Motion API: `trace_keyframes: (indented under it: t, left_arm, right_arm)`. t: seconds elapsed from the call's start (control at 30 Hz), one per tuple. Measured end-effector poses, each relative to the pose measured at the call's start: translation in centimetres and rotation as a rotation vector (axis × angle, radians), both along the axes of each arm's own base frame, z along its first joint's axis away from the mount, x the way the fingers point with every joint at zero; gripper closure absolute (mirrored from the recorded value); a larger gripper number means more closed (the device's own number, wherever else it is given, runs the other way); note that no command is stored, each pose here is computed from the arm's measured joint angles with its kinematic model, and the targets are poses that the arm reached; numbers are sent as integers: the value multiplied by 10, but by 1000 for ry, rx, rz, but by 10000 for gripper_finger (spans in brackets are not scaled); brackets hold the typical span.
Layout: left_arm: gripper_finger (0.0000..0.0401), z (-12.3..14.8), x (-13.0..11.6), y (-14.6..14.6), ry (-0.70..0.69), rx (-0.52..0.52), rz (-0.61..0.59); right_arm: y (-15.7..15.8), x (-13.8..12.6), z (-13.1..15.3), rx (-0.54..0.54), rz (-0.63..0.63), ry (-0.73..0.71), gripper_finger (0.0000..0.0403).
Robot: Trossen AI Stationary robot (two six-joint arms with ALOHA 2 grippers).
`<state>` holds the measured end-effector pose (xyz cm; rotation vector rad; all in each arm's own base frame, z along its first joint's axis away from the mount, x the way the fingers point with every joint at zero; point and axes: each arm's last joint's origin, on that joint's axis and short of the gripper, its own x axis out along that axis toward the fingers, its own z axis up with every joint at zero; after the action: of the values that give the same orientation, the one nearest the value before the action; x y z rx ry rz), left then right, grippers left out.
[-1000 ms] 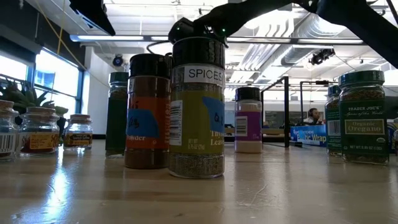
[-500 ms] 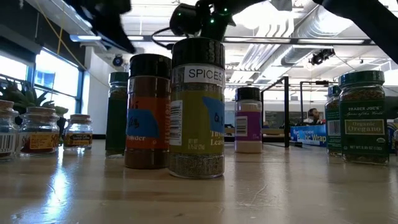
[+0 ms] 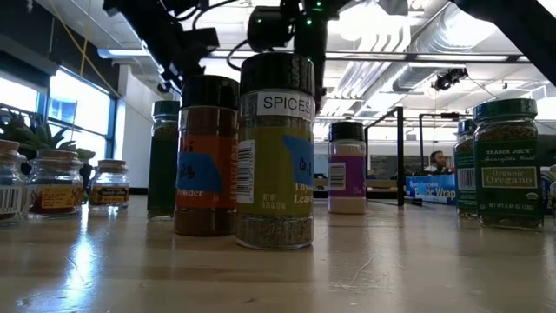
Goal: Shelf spices
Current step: Put the white seasoning bottle on the shelf aligned with the other white seasoning bottles
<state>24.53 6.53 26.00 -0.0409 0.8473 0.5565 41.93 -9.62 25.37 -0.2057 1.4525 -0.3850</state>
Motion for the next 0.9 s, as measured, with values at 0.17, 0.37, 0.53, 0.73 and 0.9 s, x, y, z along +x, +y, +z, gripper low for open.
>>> trace_keyframes:
  t: [0.17,0.37,0.53,0.73,0.9]
  left_arm:
    - [401,-3,-1,7,17,-2,29]
    - [401,-4,-1,19,17,1,57]
    - [401,-9,2,28,36,14,57]
    - [401,-11,4,31,31,21,60]
    - [401,-11,4,31,32,21,58]
  right_arm:
    - [-2,-15,22,-49,-39,7,399]
    - [-1,-33,46,-59,-104,-23,399]
    - [8,-35,53,-64,-85,-44,399]
    - [16,-33,53,-63,-62,-45,399]
    - [18,-29,54,-68,-50,-79,399]
